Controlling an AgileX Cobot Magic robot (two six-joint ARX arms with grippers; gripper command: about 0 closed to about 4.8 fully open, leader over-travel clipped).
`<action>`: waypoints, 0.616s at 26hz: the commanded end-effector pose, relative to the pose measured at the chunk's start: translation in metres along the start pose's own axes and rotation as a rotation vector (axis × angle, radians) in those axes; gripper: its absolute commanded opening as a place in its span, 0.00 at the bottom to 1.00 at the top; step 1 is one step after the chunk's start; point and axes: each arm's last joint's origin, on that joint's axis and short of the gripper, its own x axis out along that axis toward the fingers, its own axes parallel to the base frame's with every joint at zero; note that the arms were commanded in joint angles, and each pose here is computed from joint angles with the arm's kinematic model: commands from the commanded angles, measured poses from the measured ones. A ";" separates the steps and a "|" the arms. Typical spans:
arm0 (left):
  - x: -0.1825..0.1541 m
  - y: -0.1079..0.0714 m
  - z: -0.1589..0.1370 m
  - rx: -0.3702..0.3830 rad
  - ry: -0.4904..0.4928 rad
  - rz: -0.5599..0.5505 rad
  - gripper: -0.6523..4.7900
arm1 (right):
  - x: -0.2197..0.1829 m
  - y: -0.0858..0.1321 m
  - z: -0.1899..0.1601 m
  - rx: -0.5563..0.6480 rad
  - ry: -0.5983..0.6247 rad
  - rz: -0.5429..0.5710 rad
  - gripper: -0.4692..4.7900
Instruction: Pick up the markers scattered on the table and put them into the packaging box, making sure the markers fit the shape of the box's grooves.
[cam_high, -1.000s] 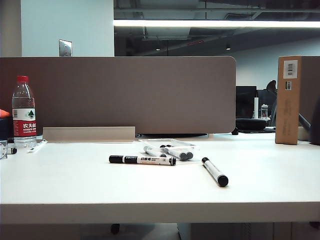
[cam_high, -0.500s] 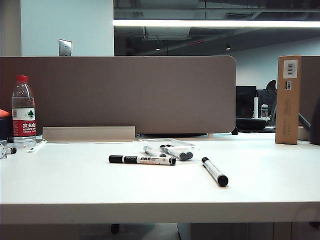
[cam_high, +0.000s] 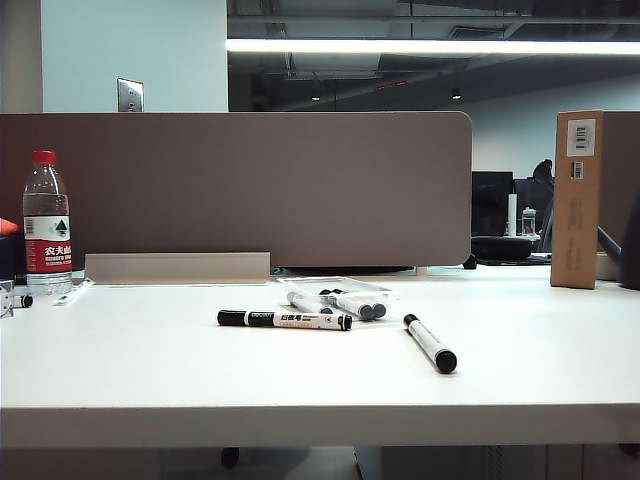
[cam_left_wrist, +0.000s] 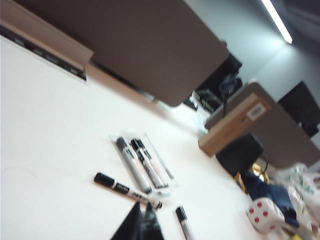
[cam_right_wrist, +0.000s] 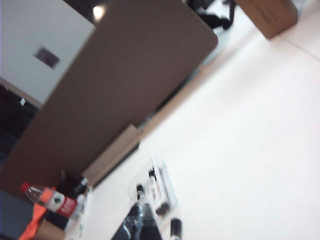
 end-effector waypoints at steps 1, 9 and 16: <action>0.009 -0.007 0.012 -0.001 0.082 -0.020 0.11 | 0.009 0.006 0.005 -0.034 0.068 0.001 0.08; 0.083 -0.019 0.037 -0.034 0.468 -0.112 0.11 | 0.086 0.025 0.012 -0.152 0.570 0.027 0.08; 0.147 -0.020 0.012 -0.032 0.703 -0.049 0.11 | 0.168 0.048 -0.027 -0.212 0.958 -0.086 0.15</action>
